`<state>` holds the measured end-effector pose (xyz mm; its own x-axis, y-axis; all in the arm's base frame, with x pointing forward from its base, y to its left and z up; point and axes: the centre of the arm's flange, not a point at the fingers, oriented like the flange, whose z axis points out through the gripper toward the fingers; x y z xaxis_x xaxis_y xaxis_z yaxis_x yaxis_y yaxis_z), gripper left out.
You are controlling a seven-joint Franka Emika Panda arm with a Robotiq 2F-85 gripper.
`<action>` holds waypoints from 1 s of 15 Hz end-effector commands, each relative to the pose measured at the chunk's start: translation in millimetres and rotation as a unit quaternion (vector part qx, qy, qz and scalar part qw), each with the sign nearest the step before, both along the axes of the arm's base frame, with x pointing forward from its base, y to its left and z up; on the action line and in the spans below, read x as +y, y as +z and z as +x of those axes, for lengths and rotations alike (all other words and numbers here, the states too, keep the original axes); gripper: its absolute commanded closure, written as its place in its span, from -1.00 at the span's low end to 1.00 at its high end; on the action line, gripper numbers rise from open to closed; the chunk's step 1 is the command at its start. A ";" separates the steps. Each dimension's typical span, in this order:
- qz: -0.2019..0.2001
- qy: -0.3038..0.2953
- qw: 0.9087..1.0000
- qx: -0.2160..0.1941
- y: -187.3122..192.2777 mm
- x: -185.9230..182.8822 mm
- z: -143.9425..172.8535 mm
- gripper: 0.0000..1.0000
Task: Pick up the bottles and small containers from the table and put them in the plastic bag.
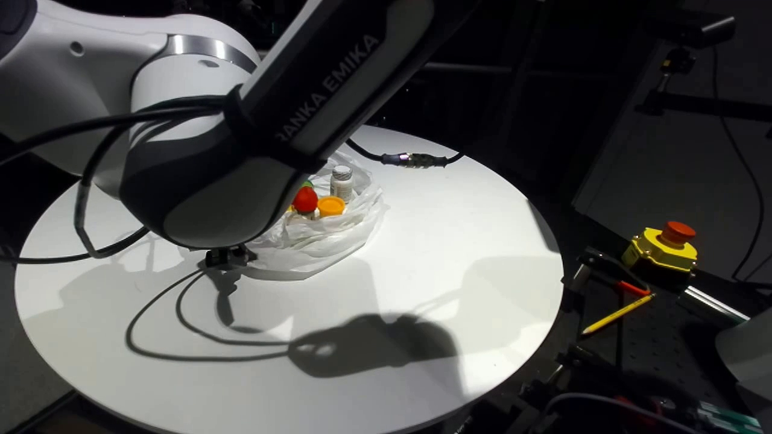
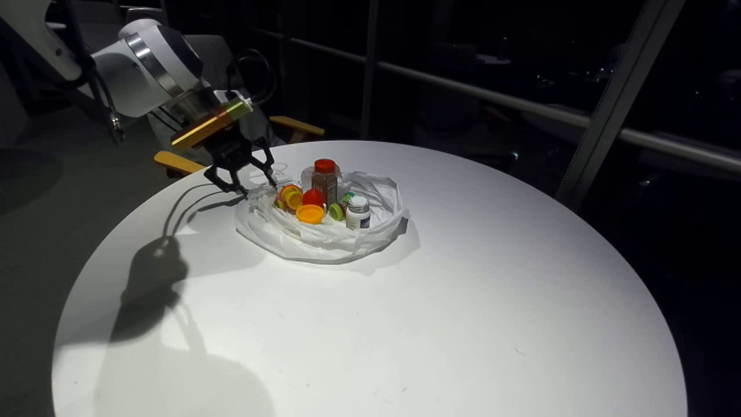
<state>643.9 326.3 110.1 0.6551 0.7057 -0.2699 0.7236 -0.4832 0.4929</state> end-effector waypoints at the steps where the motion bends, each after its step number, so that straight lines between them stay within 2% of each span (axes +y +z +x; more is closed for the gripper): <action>1: 0.008 0.025 1.000 0.009 6.9 -4.0 7.5 0.43; 3: 0.009 0.025 0.999 0.019 4.2 -9.1 7.0 0.67; 6: 0.015 0.021 0.999 0.031 2.4 -14.2 5.7 0.81; 8: 0.029 0.016 0.999 0.028 7.3 -11.7 5.0 0.77; 11: 0.073 0.021 0.997 -0.003 29.2 -1.8 -0.4 0.75; 15: 0.140 0.026 0.987 -0.071 69.0 6.5 -12.5 0.77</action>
<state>655.0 340.1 141.5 0.6236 0.7766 -0.0899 0.7233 -0.5294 0.4433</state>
